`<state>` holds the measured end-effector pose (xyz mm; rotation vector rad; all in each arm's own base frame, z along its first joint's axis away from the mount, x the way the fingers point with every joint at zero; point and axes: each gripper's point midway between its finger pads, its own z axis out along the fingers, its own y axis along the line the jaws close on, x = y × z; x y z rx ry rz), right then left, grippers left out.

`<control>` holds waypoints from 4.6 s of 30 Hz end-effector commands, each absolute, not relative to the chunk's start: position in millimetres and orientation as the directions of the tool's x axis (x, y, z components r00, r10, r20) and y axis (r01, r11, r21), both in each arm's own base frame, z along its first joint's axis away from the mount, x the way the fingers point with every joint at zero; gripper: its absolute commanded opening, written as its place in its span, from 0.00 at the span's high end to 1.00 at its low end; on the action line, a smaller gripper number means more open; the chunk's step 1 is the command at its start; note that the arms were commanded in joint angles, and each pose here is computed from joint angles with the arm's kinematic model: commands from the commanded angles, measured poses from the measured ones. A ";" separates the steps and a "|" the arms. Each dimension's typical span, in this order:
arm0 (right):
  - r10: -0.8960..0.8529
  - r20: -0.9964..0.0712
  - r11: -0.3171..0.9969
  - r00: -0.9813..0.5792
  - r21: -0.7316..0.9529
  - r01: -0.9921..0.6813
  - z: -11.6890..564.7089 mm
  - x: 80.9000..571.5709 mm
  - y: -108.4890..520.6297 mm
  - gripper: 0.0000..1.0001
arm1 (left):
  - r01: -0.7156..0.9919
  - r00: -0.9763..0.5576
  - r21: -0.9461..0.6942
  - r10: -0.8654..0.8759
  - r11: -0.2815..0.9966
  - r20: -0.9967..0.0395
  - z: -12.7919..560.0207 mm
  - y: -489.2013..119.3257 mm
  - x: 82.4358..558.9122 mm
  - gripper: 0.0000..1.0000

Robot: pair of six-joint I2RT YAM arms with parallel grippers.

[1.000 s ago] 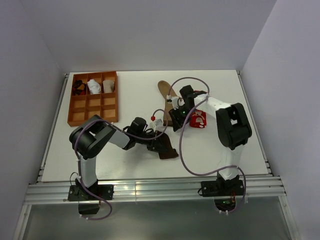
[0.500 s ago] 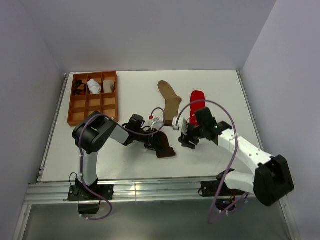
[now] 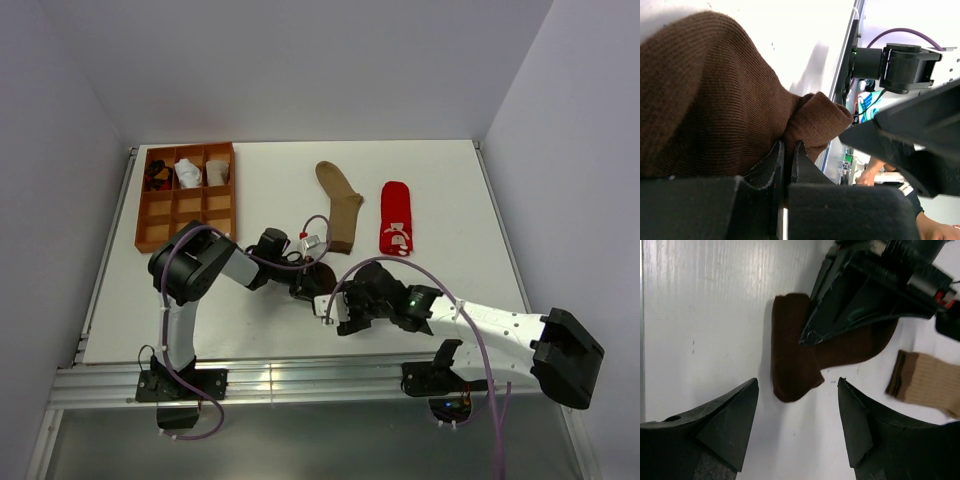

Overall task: Roll the socks
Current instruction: Roll the sock at the center of the board.

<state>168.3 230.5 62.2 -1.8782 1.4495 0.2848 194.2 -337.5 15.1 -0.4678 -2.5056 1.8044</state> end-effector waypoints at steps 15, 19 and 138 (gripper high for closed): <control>-0.742 -0.455 -0.193 0.493 -0.559 -0.806 35.7 169.9 255.3 0.33 | 0.097 -0.981 -0.788 0.192 0.608 0.028 -79.3 -289.1 166.5 1.00; -0.754 -0.420 -0.200 0.505 -0.586 -0.785 29.4 179.0 257.8 0.35 | 0.096 -0.980 -0.791 0.195 0.605 0.030 -78.9 -289.4 165.8 1.00; -0.914 -0.216 0.205 -0.342 0.481 -0.853 -12.5 196.1 225.3 0.84 | 0.428 -0.814 -0.715 -0.109 0.552 -0.571 72.1 -293.4 326.3 0.90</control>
